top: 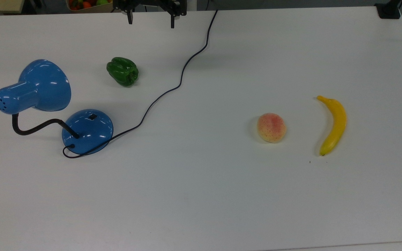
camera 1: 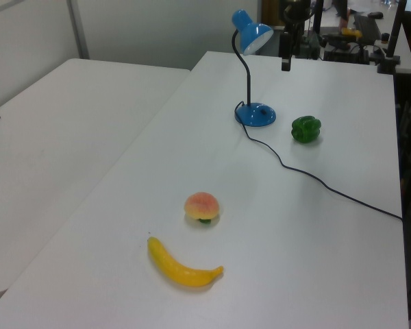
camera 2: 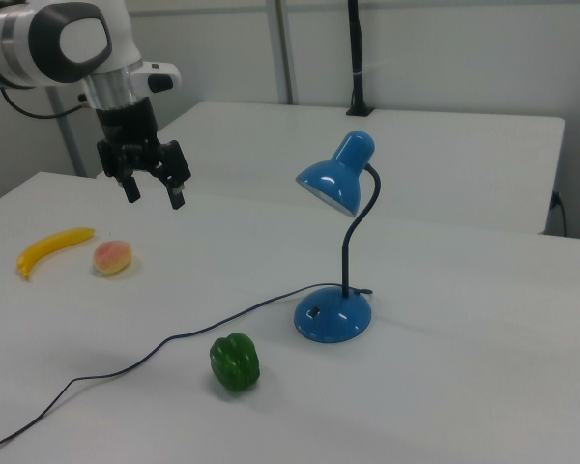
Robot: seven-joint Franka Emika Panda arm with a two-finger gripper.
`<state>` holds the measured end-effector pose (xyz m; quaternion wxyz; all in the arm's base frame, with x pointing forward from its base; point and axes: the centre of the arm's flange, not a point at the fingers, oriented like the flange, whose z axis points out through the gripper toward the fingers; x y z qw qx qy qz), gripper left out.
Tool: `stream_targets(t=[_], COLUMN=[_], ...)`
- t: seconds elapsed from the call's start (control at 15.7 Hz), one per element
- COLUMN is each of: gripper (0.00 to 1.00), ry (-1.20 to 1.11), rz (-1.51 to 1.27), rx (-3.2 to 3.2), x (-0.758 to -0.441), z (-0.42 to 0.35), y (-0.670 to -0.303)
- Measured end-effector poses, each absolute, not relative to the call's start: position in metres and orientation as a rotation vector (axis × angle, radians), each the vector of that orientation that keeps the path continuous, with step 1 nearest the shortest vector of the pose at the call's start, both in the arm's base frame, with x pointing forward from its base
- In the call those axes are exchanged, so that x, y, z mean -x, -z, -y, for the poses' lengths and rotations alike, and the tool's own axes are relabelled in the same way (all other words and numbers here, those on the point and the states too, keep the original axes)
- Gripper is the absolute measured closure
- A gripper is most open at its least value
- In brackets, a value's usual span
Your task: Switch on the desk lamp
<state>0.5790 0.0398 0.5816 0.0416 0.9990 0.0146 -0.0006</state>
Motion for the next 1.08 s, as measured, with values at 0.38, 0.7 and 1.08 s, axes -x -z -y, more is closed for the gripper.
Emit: stream_targets(t=[0.38,0.7,1.08], gripper=[0.0,0.0,0.02], ry=[0.002,0.098,0.099], rz=[-0.045,-0.068,-0.073], rx=[-3.058,-3.052,-3.052], x=[-0.579,-0.572,-0.572], z=[-0.0398,-0.0394,-0.0398], y=[-0.5816,-0.5764,-0.5764])
